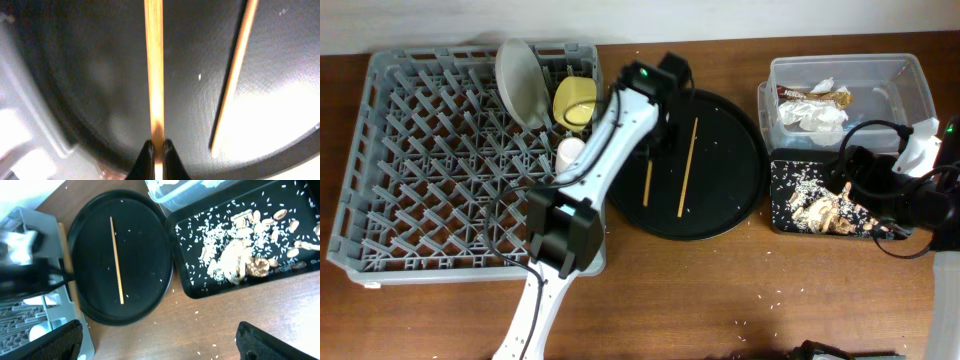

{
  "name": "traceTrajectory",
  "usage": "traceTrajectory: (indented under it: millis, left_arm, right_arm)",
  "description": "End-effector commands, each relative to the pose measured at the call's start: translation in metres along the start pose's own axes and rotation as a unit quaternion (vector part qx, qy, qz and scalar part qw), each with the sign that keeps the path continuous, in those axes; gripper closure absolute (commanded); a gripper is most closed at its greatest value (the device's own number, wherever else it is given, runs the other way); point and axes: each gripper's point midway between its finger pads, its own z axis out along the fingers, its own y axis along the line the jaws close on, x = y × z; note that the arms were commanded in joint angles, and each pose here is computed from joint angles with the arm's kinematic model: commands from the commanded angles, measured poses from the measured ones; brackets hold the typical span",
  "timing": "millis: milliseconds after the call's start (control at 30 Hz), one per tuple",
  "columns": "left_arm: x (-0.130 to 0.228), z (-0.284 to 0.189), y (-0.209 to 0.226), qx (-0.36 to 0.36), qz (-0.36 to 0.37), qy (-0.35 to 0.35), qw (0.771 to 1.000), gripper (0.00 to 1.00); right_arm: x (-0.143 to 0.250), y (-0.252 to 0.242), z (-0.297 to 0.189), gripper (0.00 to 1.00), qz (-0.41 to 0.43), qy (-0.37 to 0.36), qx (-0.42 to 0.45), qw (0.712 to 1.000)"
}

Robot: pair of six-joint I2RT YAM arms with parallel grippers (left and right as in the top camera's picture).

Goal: Sort waste into correct bins and load items into the dishwasher rack
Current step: 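Grasp the chopstick and place it in the rack, then reach the left gripper to the second chopstick on the tray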

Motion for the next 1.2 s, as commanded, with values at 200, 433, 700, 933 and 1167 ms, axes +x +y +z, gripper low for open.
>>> traceTrajectory:
  millis: [200, 433, 700, 933, 1167]
  left_arm:
    - [-0.005, -0.156, 0.038, 0.026, 0.038, -0.152, 0.987, 0.99]
    - [0.038, -0.22, 0.097, -0.01, -0.004, -0.192, 0.981, 0.99]
    - [0.097, -0.149, 0.17, -0.087, -0.065, -0.045, 0.993, 0.99]
    - [0.099, -0.062, 0.206, -0.113, -0.089, -0.003, 0.99, 0.99]
    - [0.096, -0.022, 0.23, -0.114, -0.101, -0.015, 0.988, 0.99]
  right_arm:
    - [-0.002, -0.003, -0.002, 0.02, -0.003, -0.005, 0.006, 1.0]
    - [-0.002, -0.003, -0.002, 0.02, -0.003, -0.005, 0.006, 1.0]
    - [-0.002, -0.003, -0.002, 0.02, -0.003, -0.005, 0.006, 1.0]
    - [-0.002, -0.003, -0.002, 0.02, -0.003, -0.005, 0.006, 1.0]
    - [-0.002, -0.003, -0.002, 0.01, -0.003, -0.005, 0.006, 1.0]
